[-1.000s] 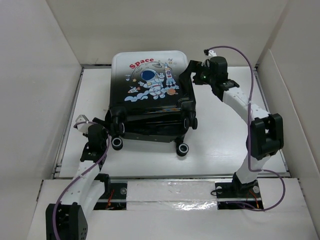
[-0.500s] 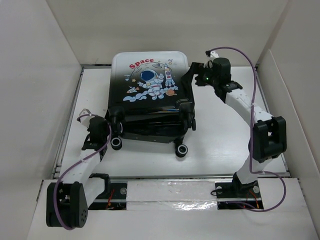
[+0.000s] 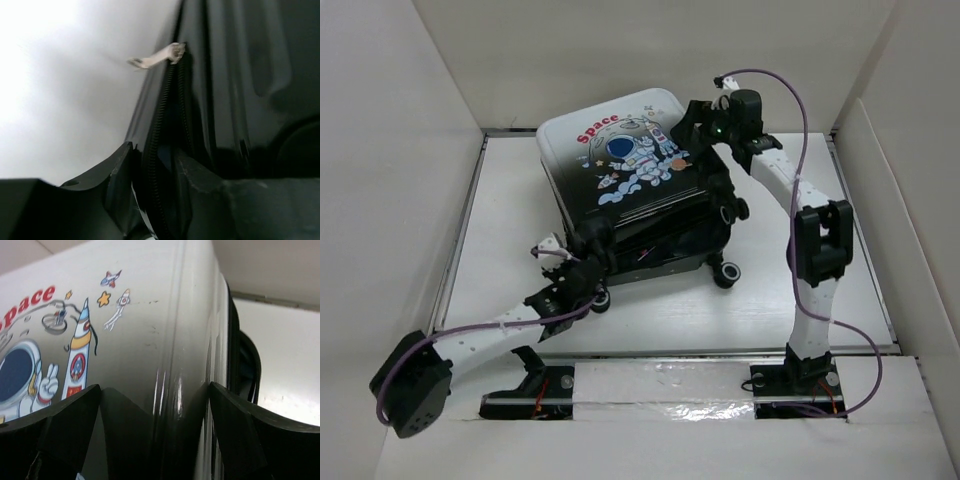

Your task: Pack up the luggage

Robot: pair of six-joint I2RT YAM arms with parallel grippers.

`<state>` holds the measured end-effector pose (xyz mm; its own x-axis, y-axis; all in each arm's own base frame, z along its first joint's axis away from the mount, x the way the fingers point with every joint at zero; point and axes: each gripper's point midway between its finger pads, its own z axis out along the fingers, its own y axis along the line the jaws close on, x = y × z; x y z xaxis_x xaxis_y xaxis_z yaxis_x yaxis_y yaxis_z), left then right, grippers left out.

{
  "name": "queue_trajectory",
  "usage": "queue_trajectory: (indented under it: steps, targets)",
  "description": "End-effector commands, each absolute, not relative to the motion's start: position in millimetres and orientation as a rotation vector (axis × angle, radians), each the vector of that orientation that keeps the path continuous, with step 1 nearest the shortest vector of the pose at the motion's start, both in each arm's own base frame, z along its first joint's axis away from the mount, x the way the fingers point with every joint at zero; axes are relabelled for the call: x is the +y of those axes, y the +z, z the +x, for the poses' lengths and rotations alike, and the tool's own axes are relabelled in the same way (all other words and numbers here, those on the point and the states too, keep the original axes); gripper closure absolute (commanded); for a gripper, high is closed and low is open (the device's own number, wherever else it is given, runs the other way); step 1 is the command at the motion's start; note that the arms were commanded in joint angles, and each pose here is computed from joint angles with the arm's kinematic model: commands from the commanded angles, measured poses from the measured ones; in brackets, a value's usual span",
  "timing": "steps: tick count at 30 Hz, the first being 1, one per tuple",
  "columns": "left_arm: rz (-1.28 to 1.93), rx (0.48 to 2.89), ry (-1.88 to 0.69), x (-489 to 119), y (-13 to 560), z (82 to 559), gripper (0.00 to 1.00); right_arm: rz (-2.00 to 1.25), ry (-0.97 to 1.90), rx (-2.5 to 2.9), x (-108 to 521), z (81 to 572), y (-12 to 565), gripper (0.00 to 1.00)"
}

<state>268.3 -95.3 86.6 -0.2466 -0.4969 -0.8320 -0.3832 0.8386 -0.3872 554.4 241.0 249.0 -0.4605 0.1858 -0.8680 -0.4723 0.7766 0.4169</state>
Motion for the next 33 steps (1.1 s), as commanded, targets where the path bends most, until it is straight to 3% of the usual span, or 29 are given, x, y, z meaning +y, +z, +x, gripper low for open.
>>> queue_trajectory:
  steps: [1, 5, 6, 8, 9, 10, 12, 13, 15, 18, 21, 22, 23, 24, 25, 27, 29, 30, 33]
  targets:
    - [-0.408, 2.216, -0.550, -219.3, 51.2, 196.0, 1.00, -0.525, 1.101, 2.000, 345.9, 489.2, 231.0, 0.09]
    - [-0.318, 2.247, -0.590, -268.7, 58.5, 168.1, 1.00, -0.585, 1.098, 1.966, 364.0, 489.8, 260.1, 0.06]
    - [-0.286, 2.243, -0.561, -276.0, 56.6, 161.6, 0.94, -0.590, 1.104, 1.932, 365.3, 490.6, 275.0, 0.05]
    - [-0.260, 2.231, -0.557, -290.1, 70.2, 160.4, 0.71, -0.576, 1.111, 1.904, 360.8, 491.3, 291.9, 0.03]
    - [-0.218, 2.233, -0.544, -293.4, 72.7, 158.2, 0.39, -0.578, 1.112, 1.889, 360.3, 489.9, 300.1, 0.00]
    - [-0.182, 2.230, -0.526, -293.7, 76.6, 156.9, 0.26, -0.567, 1.096, 1.880, 352.6, 492.8, 306.0, 0.00]
    - [-0.183, 2.212, -0.490, -283.9, 90.8, 159.5, 0.08, -0.543, 1.055, 1.874, 333.1, 492.9, 318.6, 0.00]
    - [-0.162, 2.209, -0.492, -280.8, 95.3, 156.1, 0.07, -0.527, 1.034, 1.869, 324.9, 492.4, 322.7, 0.00]
    - [-0.157, 2.194, -0.530, -267.6, 109.7, 152.7, 0.06, -0.486, 0.985, 1.797, 302.9, 491.7, 350.7, 0.00]
    - [-0.141, 2.197, -0.561, -241.8, 126.9, 144.2, 0.06, -0.441, 0.948, 1.809, 282.7, 492.8, 347.8, 0.00]
    - [-0.226, 2.173, -0.585, -205.8, 149.4, 140.3, 0.20, -0.421, 0.901, 1.819, 265.4, 492.5, 346.9, 0.06]
    - [-0.260, 2.151, -0.596, -196.1, 156.5, 141.4, 0.52, -0.416, 0.888, 1.823, 263.1, 491.1, 345.5, 0.10]
    - [-0.285, 2.133, -0.607, -185.4, 163.9, 141.3, 0.67, -0.408, 0.865, 1.821, 257.8, 485.3, 347.1, 0.17]
    - [-0.349, 2.077, -0.697, -176.9, 183.1, 142.2, 0.86, -0.389, 0.846, 1.811, 250.0, 484.3, 349.8, 0.37]
    - [-0.385, 2.032, -0.723, -169.8, 193.7, 145.4, 0.90, -0.372, 0.835, 1.798, 246.1, 479.9, 353.7, 0.50]
    - [-0.453, 1.901, -0.801, -154.9, 227.7, 153.7, 0.93, -0.311, 0.786, 1.751, 226.0, 464.8, 369.2, 0.89]
    - [-0.505, 1.798, -0.811, -143.5, 252.2, 162.7, 0.90, -0.222, 0.735, 1.706, 205.1, 454.8, 381.1, 0.99]
    - [-0.583, 1.683, -0.818, -134.0, 279.2, 172.8, 0.82, -0.175, 0.718, 1.705, 189.1, 434.5, 373.5, 1.00]
    - [-0.612, 1.530, -0.748, -126.5, 331.7, 187.2, 0.76, -0.031, 0.681, 1.597, 155.1, 398.9, 385.4, 1.00]
